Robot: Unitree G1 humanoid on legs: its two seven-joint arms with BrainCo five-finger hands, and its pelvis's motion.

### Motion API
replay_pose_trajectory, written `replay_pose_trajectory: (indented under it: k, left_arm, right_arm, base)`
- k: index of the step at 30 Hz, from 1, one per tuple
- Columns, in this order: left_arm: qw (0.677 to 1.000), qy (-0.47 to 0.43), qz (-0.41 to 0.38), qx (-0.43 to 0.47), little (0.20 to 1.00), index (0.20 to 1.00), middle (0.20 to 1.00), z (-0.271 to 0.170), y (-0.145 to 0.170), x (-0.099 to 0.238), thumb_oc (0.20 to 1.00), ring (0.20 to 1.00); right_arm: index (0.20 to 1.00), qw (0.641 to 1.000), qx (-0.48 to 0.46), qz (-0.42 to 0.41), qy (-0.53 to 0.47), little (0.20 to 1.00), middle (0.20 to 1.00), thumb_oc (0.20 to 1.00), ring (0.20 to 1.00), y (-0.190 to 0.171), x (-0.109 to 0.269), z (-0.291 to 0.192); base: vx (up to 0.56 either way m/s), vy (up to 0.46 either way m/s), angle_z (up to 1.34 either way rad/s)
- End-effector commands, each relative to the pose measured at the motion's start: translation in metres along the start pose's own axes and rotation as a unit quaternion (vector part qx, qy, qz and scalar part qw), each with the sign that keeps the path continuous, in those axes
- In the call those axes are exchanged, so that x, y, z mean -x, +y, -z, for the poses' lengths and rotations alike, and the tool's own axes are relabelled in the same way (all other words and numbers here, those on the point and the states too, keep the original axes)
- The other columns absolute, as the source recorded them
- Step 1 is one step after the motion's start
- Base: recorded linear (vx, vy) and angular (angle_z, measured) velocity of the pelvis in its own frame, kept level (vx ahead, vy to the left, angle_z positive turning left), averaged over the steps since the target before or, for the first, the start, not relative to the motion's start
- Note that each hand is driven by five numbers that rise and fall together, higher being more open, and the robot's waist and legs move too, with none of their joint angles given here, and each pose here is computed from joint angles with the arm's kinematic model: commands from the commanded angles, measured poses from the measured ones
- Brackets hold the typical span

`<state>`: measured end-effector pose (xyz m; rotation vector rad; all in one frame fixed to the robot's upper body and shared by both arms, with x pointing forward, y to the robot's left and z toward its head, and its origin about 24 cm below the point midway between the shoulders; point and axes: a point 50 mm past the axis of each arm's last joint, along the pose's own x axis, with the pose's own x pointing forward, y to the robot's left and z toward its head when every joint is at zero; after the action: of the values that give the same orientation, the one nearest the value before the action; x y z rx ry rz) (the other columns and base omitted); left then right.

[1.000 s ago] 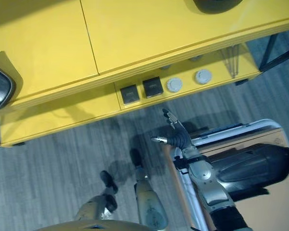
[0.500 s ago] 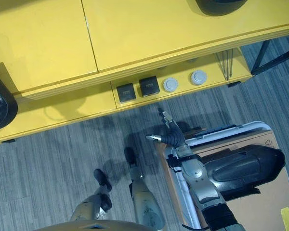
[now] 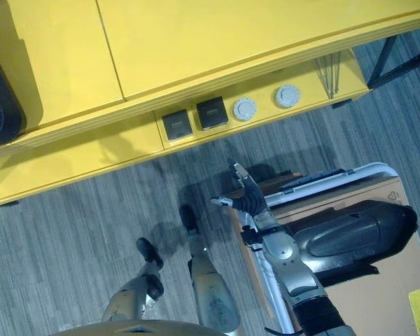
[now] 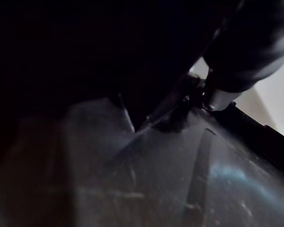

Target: Move parts from the plastic box to the shelf.

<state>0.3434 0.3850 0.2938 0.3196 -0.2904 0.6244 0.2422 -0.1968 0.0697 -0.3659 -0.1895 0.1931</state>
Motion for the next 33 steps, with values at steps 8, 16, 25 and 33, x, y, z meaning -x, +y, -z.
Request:
replay_pose_trajectory:
  k: [8, 16, 25, 33]
  left_arm:
    - [0.981, 0.009, -0.05, -0.189, 1.0, 1.0, 1.0, -0.001, 0.036, 0.0, 1.0, 1.0]
    - [0.965, 0.006, -0.082, -0.25, 1.0, 1.0, 1.0, 0.002, 0.047, 0.002, 1.0, 1.0]
    - [0.995, -0.092, -0.019, 0.034, 1.0, 1.0, 1.0, -0.019, -0.023, 0.006, 1.0, 1.0]
    - [0.942, -0.261, 0.111, 0.181, 1.0, 1.0, 1.0, -0.028, -0.094, 0.088, 1.0, 1.0]
  right_arm:
    - [1.0, 0.999, -0.002, 0.011, -0.03, 1.0, 1.0, 1.0, 1.0, -0.011, 0.007, -0.006]
    - [1.0, 1.0, -0.004, 0.012, -0.026, 1.0, 1.0, 1.0, 1.0, -0.013, 0.011, -0.004]
    - [1.0, 1.0, 0.004, 0.004, 0.008, 1.0, 1.0, 1.0, 1.0, -0.013, 0.022, 0.005]
    - [1.0, 0.993, 0.062, -0.022, -0.094, 1.0, 1.0, 1.0, 1.0, -0.016, 0.004, -0.035]
  base:
    - [0.02, -0.023, -0.13]
    - [-0.01, -0.025, -0.04]
    - [0.02, -0.042, 0.15]
    - [0.01, -0.014, 0.11]
